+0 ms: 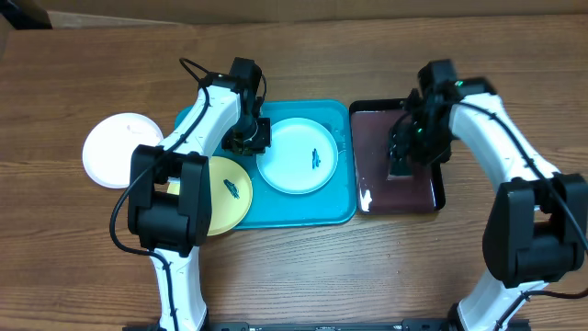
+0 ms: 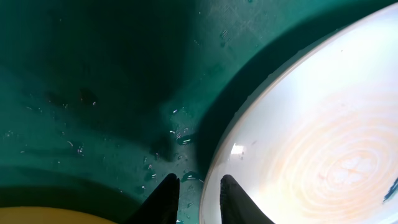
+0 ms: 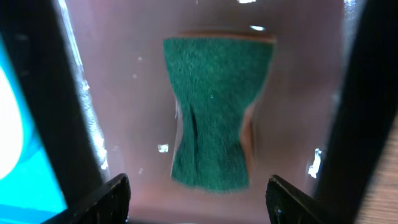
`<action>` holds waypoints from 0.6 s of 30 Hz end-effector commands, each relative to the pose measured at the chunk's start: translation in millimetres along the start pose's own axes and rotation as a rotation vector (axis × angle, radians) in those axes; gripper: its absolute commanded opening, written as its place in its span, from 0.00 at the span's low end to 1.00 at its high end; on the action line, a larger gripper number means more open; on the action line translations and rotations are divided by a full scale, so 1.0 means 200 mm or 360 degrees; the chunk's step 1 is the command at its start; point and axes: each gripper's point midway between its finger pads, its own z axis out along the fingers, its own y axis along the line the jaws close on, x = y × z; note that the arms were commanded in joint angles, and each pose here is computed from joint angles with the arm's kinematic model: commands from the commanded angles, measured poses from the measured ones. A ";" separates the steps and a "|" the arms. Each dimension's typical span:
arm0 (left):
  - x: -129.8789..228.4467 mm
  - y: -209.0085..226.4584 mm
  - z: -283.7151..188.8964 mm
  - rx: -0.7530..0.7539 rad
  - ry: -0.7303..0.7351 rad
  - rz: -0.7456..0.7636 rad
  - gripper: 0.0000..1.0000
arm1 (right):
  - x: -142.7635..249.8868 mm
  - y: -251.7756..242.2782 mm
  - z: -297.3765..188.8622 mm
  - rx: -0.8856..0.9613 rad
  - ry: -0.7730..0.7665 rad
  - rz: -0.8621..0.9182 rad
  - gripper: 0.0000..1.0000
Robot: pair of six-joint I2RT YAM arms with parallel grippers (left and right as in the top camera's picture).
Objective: Clean dirty plates on tray and stack at the side
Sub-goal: 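Lower the right gripper onto the green sponge and grasp it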
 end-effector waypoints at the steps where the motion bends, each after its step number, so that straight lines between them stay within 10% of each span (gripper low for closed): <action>1: 0.01 0.02 0.03 -0.0024 0.0026 -0.0029 0.25 | 0.05 -0.03 0.11 0.0079 0.0004 0.0003 0.72; 6: 0.01 0.02 0.03 -0.0023 0.0026 -0.0029 0.24 | 0.11 -0.05 0.22 0.0080 0.0014 0.0034 0.71; 7: 0.01 0.02 0.03 -0.0023 0.0026 -0.0029 0.25 | 0.12 -0.05 0.23 0.0077 0.0018 0.0038 0.59; 9: 0.01 0.02 0.03 -0.0023 0.0026 -0.0029 0.24 | 0.13 -0.04 0.23 0.0070 0.0023 0.0038 0.05; 11: 0.01 0.02 0.03 -0.0023 0.0026 -0.0029 0.24 | 0.13 -0.04 0.23 0.0070 0.0021 0.0037 0.04; 12: 0.01 0.02 0.03 -0.0023 0.0028 -0.0029 0.24 | 0.12 -0.04 0.23 0.0069 0.0018 0.0037 0.04; 14: 0.01 0.02 0.03 -0.0025 0.0030 -0.0030 0.24 | 0.12 -0.04 0.21 0.0070 0.0025 0.0038 0.65; 18: 0.01 0.02 0.03 -0.0025 0.0030 -0.0030 0.24 | 0.07 -0.02 0.13 0.0069 0.0009 0.0030 0.78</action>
